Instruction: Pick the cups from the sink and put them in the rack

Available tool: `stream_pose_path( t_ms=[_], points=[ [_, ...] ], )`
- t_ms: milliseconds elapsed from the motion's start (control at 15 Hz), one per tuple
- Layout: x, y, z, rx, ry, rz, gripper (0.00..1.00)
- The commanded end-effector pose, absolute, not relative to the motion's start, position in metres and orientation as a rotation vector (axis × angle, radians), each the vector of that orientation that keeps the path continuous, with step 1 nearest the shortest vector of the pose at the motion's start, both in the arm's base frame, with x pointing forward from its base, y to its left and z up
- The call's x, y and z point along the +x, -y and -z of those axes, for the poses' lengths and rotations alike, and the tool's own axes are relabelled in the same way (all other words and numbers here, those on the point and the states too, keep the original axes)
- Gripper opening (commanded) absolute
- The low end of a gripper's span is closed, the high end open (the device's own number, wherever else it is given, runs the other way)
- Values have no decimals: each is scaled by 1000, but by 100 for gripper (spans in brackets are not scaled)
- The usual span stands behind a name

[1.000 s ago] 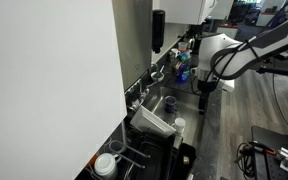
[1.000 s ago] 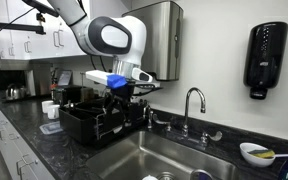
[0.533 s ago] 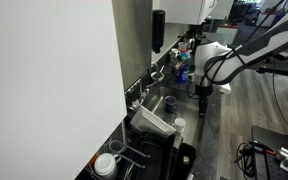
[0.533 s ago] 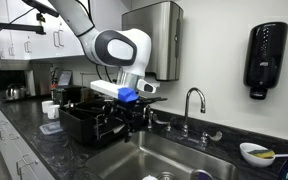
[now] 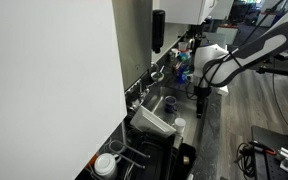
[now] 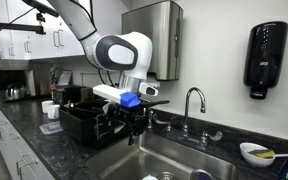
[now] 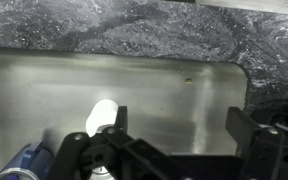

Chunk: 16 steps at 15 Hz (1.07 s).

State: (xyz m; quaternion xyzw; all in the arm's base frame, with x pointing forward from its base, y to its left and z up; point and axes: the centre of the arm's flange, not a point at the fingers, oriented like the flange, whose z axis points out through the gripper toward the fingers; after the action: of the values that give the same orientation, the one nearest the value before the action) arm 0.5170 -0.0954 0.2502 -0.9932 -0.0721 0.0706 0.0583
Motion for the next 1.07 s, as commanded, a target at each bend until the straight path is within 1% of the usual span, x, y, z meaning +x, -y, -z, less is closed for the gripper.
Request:
stream_pose_path(
  t_ms=[0,667,1000],
  points=[
    [534,107,-218,-2988,280,-175,100],
    [547,104,-162,-3077,414,-203,100],
    [541,102,-159,-3098,415,-226,100]
  ],
)
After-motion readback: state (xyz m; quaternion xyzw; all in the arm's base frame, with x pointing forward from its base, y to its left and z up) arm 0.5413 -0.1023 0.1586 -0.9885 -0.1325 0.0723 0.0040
